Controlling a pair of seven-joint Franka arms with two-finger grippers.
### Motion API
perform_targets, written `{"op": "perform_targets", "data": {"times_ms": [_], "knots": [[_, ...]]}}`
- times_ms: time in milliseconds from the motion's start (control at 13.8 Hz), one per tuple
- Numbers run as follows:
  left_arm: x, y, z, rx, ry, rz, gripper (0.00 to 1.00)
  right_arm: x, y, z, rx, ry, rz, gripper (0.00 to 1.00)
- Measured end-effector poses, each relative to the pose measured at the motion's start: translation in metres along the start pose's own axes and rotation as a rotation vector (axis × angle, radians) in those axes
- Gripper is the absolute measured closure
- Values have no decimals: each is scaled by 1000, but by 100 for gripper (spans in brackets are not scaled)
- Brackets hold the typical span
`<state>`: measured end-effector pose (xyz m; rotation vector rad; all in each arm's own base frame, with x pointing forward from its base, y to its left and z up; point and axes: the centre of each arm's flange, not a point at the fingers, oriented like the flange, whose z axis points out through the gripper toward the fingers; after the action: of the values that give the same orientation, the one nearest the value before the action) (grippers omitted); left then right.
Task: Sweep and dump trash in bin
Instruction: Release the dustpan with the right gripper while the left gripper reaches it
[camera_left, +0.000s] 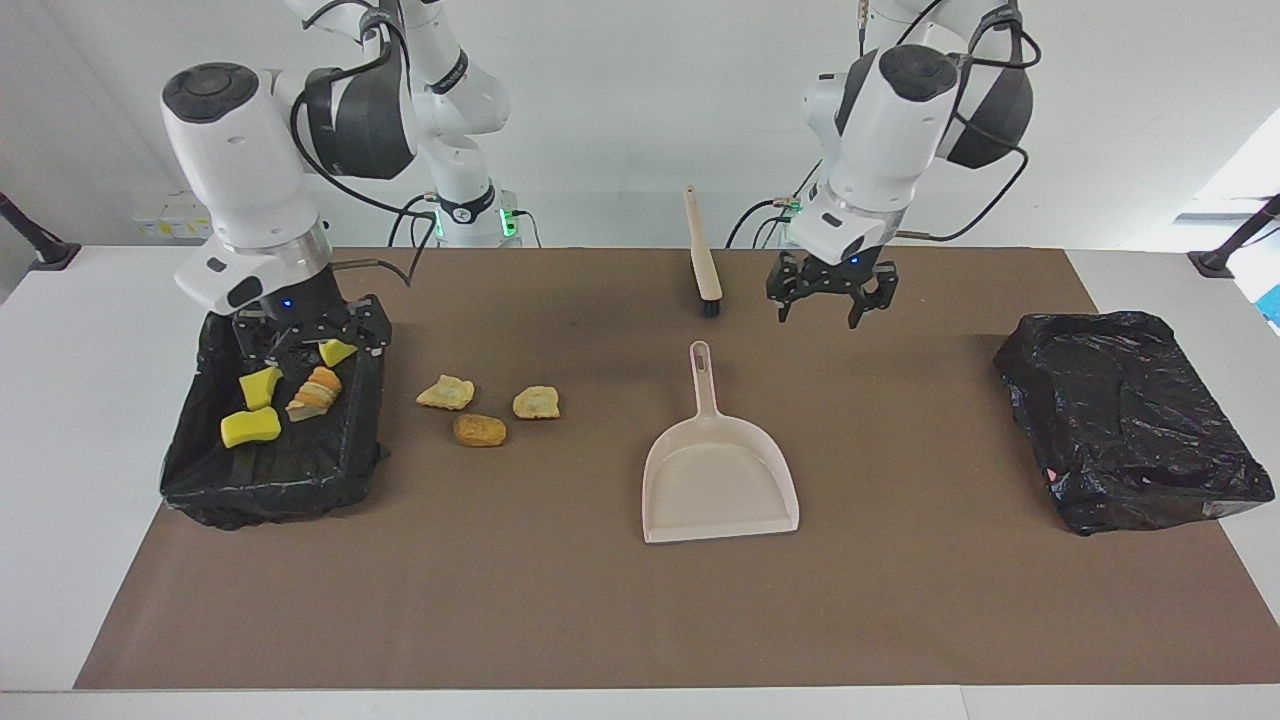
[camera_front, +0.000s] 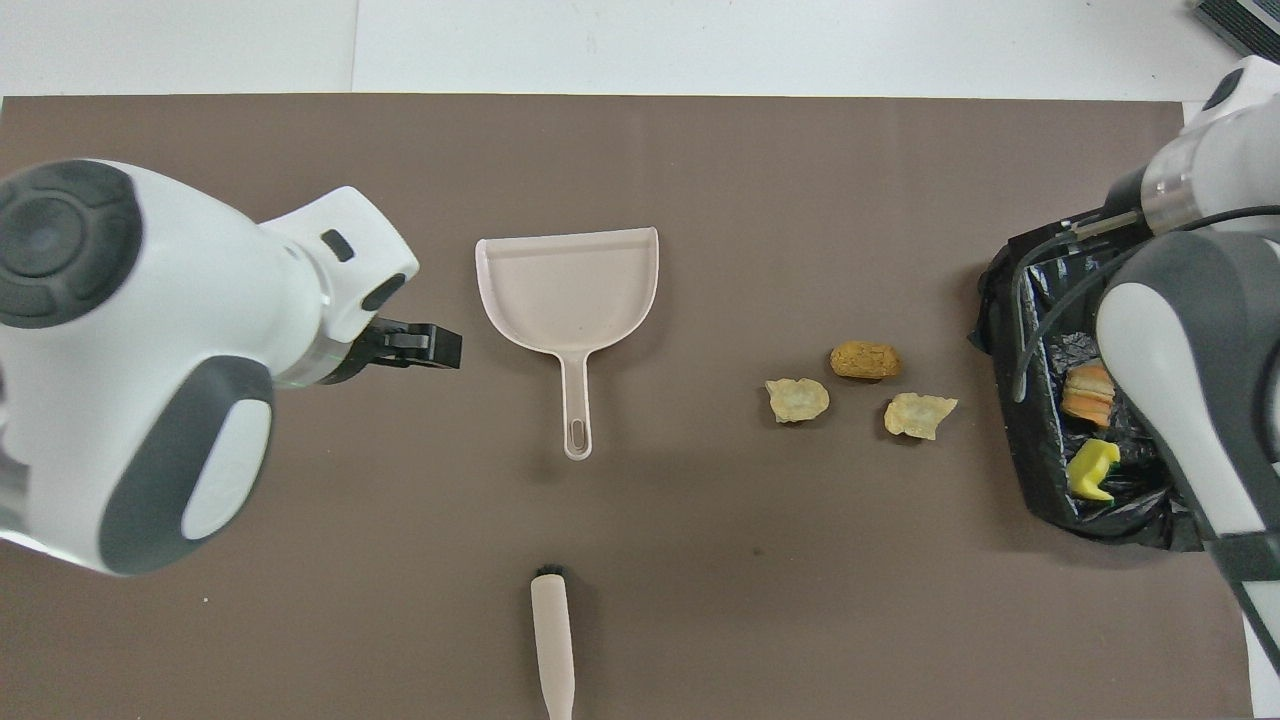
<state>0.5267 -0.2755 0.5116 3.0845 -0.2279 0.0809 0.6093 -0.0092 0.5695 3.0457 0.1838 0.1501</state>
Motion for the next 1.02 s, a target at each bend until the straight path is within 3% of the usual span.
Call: {"op": "perform_targets", "data": {"times_ms": [218,436,799,872,945,1017], "knots": [[11,52,76,-14,2,-53,0,-21,13,-30,-6,-11,47,0],[16,75,131,-18,-9,-85,0,-35,21,-36,61,-50,121,0],[12,97,174,-19,-19,-112,1,-46,20,-37,78,-62,129,0],[12,97,174,-15,-16,-109,9,-47,16,-37,78,-62,124,0],[13,96,174,-3,-11,-100,9,-47,14,-37,78,-63,120,0],[14,95,173,16,-1,-86,15,-47,13,-37,78,-63,118,0]]}}
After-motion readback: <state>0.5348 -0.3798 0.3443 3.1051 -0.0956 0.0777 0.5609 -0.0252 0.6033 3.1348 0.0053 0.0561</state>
